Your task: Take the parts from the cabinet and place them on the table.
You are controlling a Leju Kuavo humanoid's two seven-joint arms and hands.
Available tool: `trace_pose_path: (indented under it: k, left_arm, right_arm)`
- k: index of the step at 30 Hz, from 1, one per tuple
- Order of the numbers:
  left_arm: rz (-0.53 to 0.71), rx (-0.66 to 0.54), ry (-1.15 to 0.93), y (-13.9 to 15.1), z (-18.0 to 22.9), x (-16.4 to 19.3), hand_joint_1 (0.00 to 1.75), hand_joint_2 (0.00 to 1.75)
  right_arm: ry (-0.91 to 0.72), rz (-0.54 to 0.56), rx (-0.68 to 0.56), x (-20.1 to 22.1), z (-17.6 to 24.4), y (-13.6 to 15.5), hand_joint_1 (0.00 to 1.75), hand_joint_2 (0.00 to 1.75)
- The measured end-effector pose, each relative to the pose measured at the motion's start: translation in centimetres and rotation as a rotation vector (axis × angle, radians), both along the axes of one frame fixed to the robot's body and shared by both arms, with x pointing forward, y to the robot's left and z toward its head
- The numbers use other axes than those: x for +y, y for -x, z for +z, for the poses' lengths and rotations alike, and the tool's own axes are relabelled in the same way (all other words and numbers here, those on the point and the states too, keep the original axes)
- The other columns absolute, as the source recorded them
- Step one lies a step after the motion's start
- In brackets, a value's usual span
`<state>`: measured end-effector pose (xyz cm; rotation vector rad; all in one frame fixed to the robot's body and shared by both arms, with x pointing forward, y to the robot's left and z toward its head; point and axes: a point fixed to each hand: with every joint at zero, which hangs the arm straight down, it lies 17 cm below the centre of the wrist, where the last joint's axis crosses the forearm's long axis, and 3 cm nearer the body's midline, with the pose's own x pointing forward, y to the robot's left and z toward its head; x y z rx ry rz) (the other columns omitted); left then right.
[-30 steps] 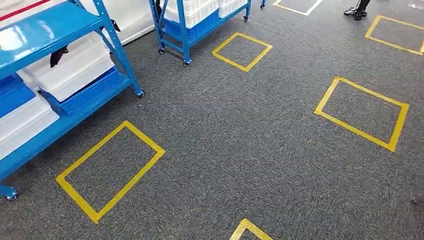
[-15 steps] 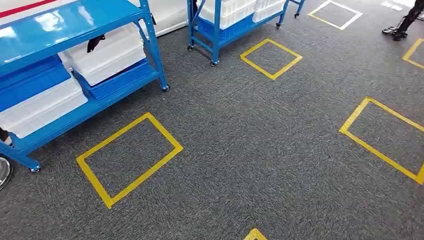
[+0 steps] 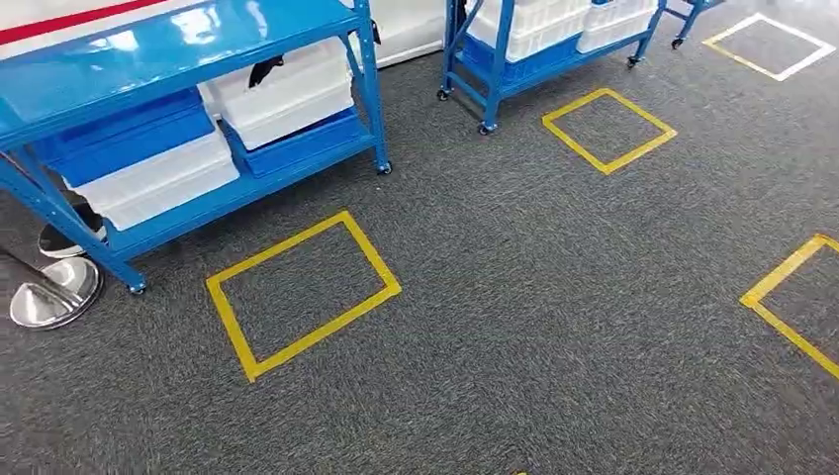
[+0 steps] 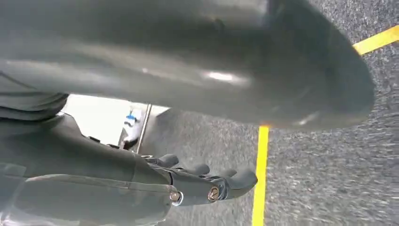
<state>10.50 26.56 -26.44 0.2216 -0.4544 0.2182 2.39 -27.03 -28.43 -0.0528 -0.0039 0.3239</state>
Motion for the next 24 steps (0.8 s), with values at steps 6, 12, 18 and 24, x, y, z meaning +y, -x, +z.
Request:
trace_pose_path:
  k: [6,12,18,24]
  left_arm:
    - [0.000,-0.004,-0.001,-0.10,0.03,0.03,0.00,0.00]
    - [0.001,-0.011,0.006,-0.32,0.09,-0.11,0.00,0.00]
    - [-0.005,-0.044,0.032,-0.68,0.30,-0.63,0.00,0.00]
    - [-0.005,-0.044,0.034,-0.56,0.27,-0.49,0.00,0.00]
  right_arm:
    - [0.000,0.000,-0.008,0.00,0.03,-0.53,0.00,0.00]
    - [-0.001,0.000,-0.004,-0.04,0.02,-0.33,0.00,0.00]
    - [0.004,-0.015,-0.009,-0.23,-0.02,-0.08,0.00,0.00]
    - [-0.003,-0.029,-0.025,0.09,0.02,-0.81,0.00,0.00]
